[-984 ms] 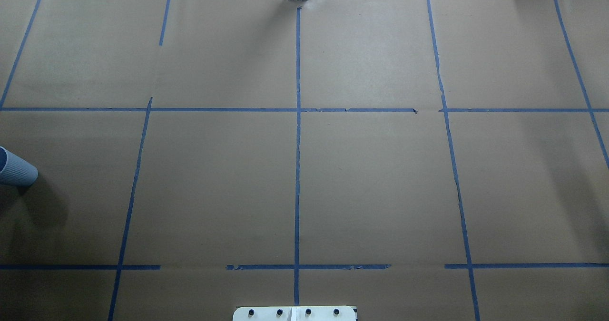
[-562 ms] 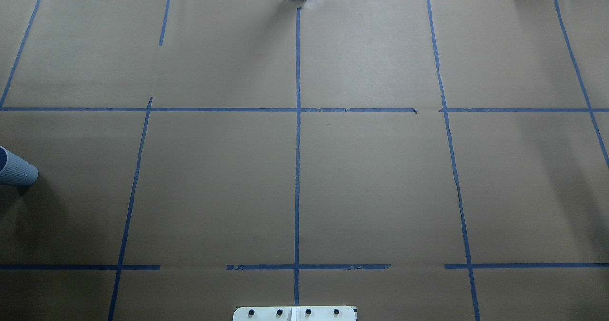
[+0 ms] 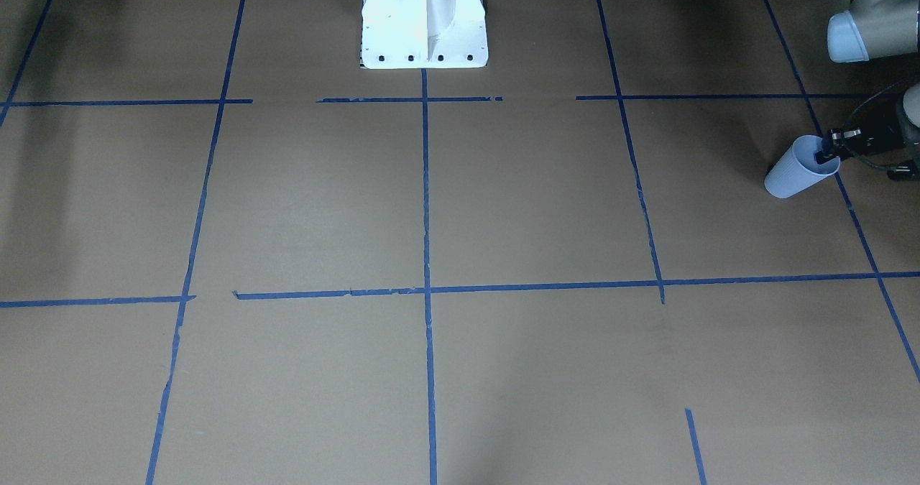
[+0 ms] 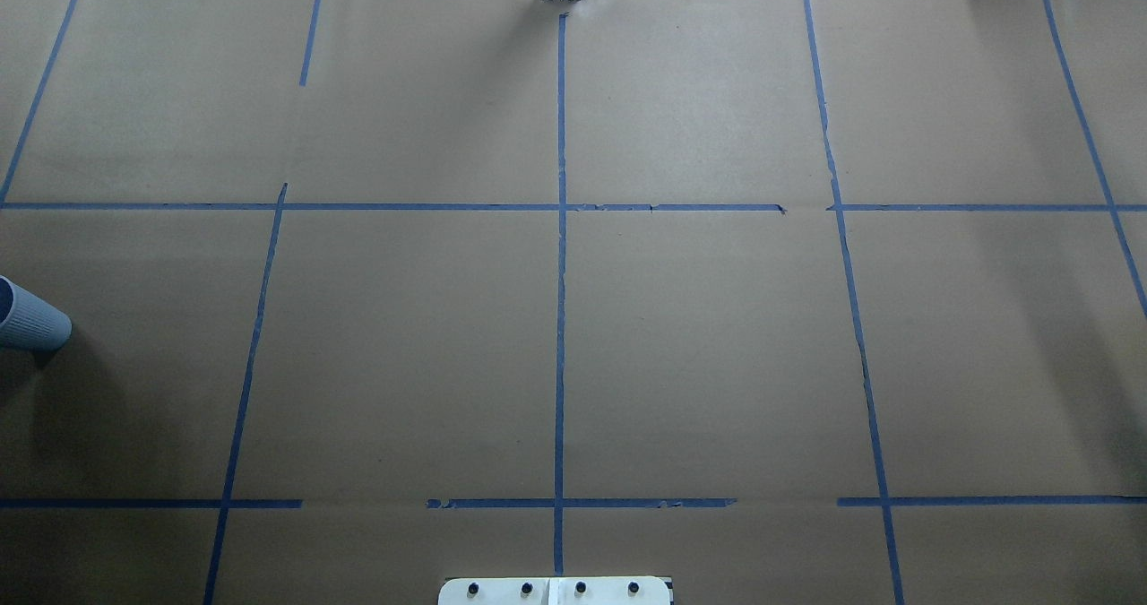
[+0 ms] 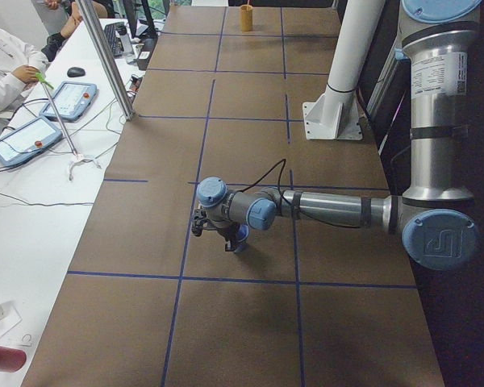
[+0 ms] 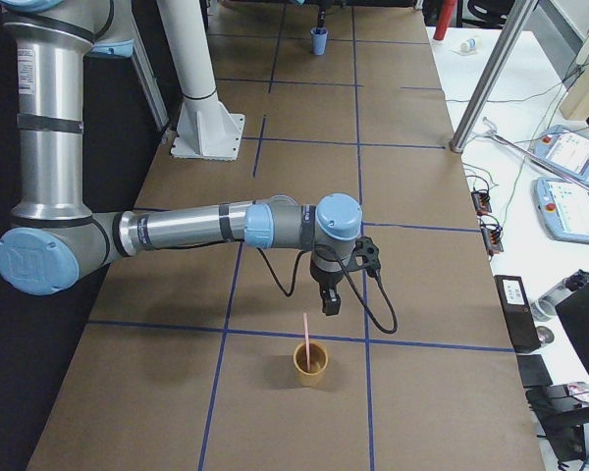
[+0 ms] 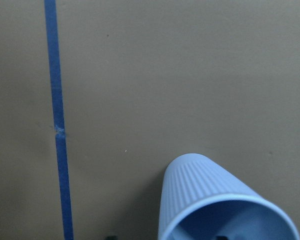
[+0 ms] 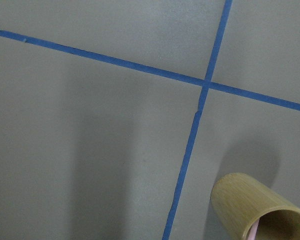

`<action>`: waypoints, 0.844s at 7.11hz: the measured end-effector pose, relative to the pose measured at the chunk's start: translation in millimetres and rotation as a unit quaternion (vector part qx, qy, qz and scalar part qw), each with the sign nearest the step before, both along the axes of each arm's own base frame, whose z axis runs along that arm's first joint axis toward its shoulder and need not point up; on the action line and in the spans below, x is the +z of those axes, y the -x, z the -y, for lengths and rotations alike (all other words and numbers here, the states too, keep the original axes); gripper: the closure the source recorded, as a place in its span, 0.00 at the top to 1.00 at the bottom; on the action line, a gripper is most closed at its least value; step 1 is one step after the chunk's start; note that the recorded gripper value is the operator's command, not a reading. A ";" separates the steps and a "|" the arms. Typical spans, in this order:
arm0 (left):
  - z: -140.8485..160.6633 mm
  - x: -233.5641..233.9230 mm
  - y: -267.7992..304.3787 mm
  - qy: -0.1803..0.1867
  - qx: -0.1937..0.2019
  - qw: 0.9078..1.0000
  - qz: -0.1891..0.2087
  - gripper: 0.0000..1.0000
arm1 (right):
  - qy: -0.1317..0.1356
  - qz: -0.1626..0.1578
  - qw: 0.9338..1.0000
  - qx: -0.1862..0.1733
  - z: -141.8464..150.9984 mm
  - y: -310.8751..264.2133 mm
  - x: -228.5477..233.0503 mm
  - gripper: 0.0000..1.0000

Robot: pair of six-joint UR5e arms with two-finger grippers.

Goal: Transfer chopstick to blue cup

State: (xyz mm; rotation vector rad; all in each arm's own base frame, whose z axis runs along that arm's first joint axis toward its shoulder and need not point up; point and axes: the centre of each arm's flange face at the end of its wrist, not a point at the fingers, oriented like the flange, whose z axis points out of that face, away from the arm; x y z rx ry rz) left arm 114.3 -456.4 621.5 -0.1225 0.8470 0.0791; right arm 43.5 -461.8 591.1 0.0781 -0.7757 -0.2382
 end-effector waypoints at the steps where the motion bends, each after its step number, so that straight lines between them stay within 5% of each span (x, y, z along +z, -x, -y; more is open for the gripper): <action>1: 9.4 -37.9 -5.0 -0.018 -0.009 1.000 -0.020 0.00 | -0.001 0.000 1.000 0.000 0.4 0.0 -1.1 1.00; 3: 38.0 -167.4 -59.7 -0.011 -0.045 0.996 -0.079 0.00 | -0.006 0.000 1.000 0.000 1.8 0.1 -3.0 1.00; 6: 16.6 -366.4 -285.7 0.044 -0.070 0.991 -0.103 0.00 | -0.015 0.001 1.000 0.001 3.4 0.2 -4.7 1.00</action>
